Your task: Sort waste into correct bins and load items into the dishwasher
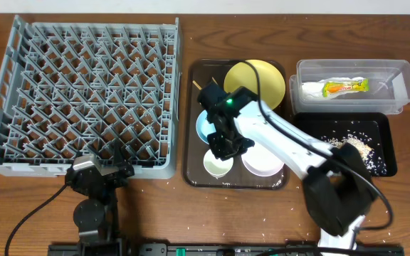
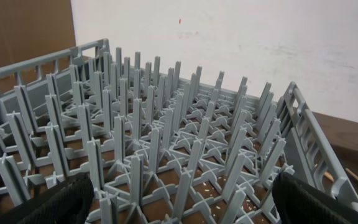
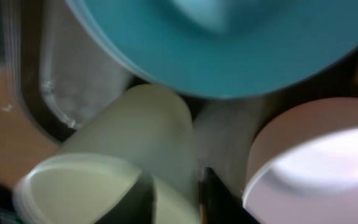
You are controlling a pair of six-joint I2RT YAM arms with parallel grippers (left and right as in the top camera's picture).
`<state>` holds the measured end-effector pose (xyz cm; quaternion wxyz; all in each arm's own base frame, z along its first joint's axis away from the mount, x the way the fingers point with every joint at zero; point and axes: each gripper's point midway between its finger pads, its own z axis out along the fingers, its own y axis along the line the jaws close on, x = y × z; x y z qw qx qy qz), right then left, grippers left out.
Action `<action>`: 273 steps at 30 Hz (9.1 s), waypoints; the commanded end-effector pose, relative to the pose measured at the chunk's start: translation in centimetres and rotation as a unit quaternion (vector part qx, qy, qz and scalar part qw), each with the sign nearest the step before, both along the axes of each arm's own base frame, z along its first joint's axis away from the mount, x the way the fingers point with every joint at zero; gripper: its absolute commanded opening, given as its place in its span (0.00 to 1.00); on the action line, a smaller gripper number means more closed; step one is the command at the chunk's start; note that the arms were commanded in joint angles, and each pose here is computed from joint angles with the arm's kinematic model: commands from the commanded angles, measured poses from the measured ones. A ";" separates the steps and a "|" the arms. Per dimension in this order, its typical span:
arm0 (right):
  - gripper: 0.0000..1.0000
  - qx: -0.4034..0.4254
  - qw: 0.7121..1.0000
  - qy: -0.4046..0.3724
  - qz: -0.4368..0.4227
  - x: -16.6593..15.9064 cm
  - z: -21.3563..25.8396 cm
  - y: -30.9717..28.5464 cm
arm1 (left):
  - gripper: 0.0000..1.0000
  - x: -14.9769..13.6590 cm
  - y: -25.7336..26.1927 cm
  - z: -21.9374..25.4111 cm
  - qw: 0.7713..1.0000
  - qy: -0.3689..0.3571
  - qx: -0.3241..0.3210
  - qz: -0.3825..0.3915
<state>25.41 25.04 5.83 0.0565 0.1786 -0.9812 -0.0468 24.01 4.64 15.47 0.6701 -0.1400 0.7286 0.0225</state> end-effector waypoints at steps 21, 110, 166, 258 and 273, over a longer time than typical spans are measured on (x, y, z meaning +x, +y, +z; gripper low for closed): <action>0.01 0.114 0.982 -0.124 -0.091 7.8 9.4 -5.4 | 0.93 -0.1 0.0 -1.8 1.000 0.028 0.001 -0.002; 0.01 0.665 0.730 0.027 0.153 8.9 14.1 11.3 | 0.67 8.3 -17.9 8.5 0.585 0.345 -0.561 -0.473; 0.99 0.264 0.927 -0.265 -0.014 15.4 14.5 -6.2 | 0.11 3.4 -8.7 2.1 0.801 0.563 -0.198 0.054; 0.89 0.255 0.931 -0.254 -0.060 15.9 14.1 -8.7 | 0.62 11.9 -23.5 -9.5 0.778 0.606 -0.080 -0.141; 0.69 0.266 0.905 -0.309 -0.123 17.4 18.2 -12.3 | 0.33 11.2 -24.7 -12.9 0.747 0.640 -0.097 -0.152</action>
